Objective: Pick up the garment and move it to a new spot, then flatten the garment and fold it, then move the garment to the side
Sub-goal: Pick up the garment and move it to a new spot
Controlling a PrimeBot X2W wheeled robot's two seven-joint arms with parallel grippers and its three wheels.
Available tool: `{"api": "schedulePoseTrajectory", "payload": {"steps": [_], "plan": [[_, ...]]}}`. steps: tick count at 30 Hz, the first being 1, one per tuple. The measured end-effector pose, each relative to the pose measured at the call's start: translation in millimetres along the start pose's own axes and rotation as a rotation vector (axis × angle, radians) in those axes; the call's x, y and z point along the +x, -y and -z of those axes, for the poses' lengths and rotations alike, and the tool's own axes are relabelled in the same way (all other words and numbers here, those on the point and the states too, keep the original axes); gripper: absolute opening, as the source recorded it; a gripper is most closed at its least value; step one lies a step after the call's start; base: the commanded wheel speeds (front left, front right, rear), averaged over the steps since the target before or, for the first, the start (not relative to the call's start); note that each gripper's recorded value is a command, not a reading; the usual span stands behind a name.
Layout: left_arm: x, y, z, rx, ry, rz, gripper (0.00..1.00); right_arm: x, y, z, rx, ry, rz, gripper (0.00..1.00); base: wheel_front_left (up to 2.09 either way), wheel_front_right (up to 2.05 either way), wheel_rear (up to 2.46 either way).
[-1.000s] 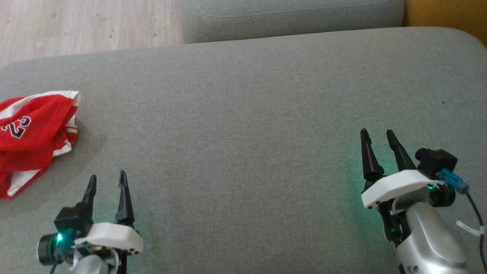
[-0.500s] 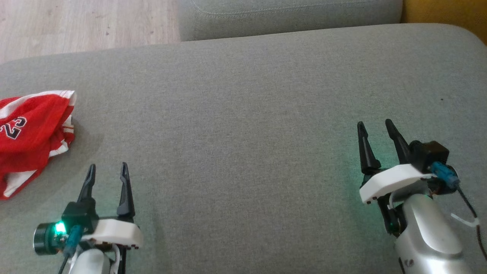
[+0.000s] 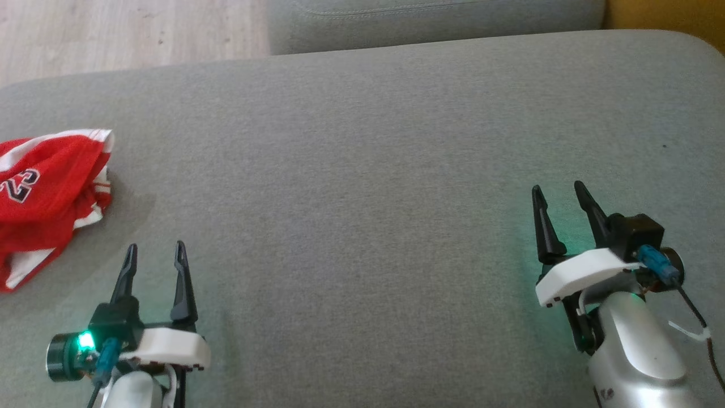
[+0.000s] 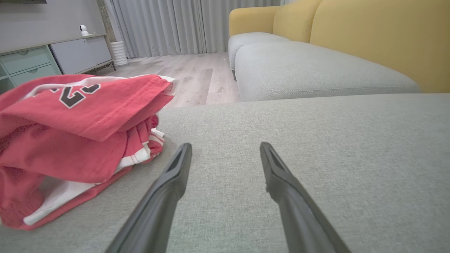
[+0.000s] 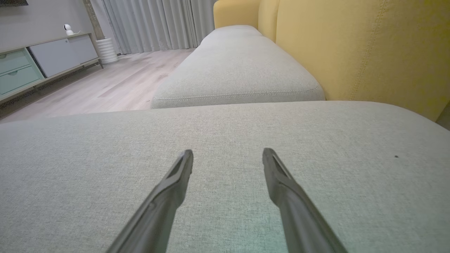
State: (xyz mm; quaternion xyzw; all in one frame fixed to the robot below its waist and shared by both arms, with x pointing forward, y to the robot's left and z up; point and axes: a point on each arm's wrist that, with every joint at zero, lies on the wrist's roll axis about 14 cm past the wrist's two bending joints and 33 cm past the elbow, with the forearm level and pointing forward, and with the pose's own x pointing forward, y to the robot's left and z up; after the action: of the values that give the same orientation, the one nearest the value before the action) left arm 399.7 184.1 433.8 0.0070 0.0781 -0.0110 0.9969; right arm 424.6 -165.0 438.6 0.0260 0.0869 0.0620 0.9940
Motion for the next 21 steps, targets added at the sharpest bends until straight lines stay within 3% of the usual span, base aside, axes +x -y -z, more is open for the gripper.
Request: {"api": "schedulePoseTrajectory", "payload": {"steps": [13,21], "plan": [[-25,-48,9,-0.033,-0.024,-0.156,1.00,30,-76,12,-0.026,-0.033,-0.220,1.00,0.00,0.00,0.00],[-72,-99,25,-0.067,-0.064,-0.338,1.00,43,-161,24,-0.039,-0.063,-0.454,1.00,0.00,0.00,0.00]]}}
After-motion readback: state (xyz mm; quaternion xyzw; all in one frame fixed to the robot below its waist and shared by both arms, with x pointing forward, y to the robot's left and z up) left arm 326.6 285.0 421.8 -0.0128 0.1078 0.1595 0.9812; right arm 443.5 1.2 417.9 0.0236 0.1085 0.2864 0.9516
